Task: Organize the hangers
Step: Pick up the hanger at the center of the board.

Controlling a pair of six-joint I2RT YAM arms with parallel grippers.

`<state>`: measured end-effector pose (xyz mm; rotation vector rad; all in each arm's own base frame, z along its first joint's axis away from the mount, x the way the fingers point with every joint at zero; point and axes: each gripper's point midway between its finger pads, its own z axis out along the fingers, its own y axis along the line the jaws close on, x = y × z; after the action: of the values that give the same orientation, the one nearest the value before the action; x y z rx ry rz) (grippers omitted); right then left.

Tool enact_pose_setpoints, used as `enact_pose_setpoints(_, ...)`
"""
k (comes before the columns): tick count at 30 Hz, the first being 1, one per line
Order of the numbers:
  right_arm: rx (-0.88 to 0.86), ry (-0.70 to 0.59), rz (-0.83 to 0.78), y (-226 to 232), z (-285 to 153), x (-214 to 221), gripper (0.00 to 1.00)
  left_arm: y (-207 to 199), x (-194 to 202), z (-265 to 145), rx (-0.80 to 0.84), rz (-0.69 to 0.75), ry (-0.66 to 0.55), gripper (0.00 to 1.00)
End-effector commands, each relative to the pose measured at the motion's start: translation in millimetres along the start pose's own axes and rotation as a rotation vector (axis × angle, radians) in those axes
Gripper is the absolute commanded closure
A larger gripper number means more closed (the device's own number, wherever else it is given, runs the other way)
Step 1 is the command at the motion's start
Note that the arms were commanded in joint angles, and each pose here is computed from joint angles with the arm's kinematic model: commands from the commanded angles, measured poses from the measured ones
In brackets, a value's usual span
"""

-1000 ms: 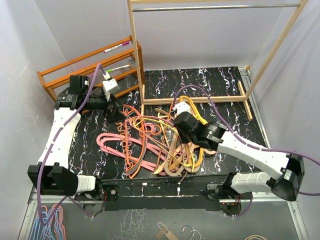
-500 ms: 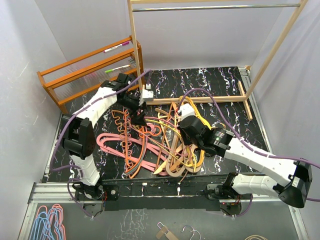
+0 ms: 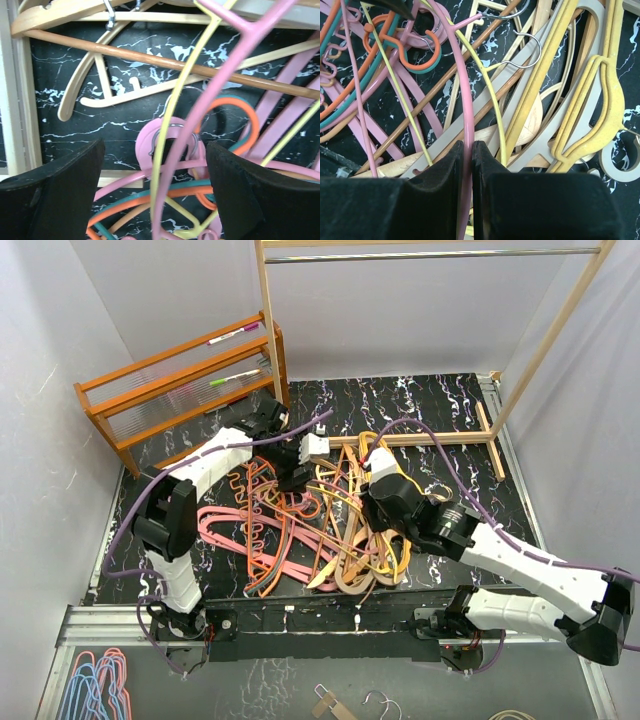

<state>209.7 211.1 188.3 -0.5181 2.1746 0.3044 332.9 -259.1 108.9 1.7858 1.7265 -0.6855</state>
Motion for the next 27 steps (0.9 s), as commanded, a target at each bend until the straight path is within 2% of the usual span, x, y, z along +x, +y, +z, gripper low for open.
enact_pose_setpoints(1,-0.108,-0.134,0.067,17.8,-13.6,-30.2,0.92,15.6,-3.0,2.6,-0.065,0.029,0.026,0.26)
enact_pose_setpoints(3,-0.133,-0.144,0.080,20.8,-14.9,-28.8,0.92,14.4,-10.9,-1.4,-0.064,0.020,0.014,0.44)
enact_pose_setpoints(4,-0.148,-0.154,0.086,23.1,-16.3,-29.2,0.92,13.9,-16.6,-4.1,-0.066,0.024,0.004,0.60)
enact_pose_setpoints(5,-0.157,-0.161,0.096,23.9,-16.3,-28.1,0.92,13.8,-21.4,-7.1,-0.071,0.028,-0.005,0.82)
enact_pose_setpoints(6,-0.173,-0.168,0.101,25.9,-16.9,-27.1,0.92,14.4,-26.7,-10.6,-0.082,0.033,-0.015,1.00)
enact_pose_setpoints(11,-0.239,-0.203,0.119,34.6,-20.1,-26.0,0.92,9.1,-57.0,-40.1,-0.152,0.098,-0.097,1.00)
enact_pose_setpoints(13,-0.258,-0.212,0.123,36.4,-22.4,-25.3,0.87,10.8,-67.9,-53.3,-0.185,0.096,-0.115,1.00)
enact_pose_setpoints(14,-0.270,-0.217,0.129,37.8,-24.3,-25.4,0.78,10.3,-70.2,-58.9,-0.202,0.102,-0.121,1.00)
enact_pose_setpoints(16,-0.306,-0.241,0.146,41.1,-29.3,-27.0,0.50,9.1,-71.9,-66.8,-0.232,0.116,-0.120,1.00)
enact_pose_setpoints(17,-0.331,-0.256,0.152,44.1,-32.8,-27.9,0.42,9.5,-72.3,-70.9,-0.248,0.121,-0.120,1.00)
enact_pose_setpoints(19,-0.356,-0.281,0.169,45.4,-37.0,-28.3,0.35,9.4,-72.5,-78.1,-0.273,0.136,-0.122,1.00)
enact_pose_setpoints(23,-0.358,-0.296,0.196,41.6,-37.1,-24.1,0.33,7.0,-80.8,-93.8,-0.300,0.154,-0.154,1.00)
enact_pose_setpoints(24,-0.366,-0.301,0.200,42.1,-38.0,-24.7,0.35,6.4,-82.0,-96.0,-0.307,0.160,-0.159,1.00)
enact_pose_setpoints(27,-0.401,-0.336,0.222,44.8,-44.0,-31.2,0.59,7.1,-85.2,-102.6,-0.349,0.188,-0.171,1.00)
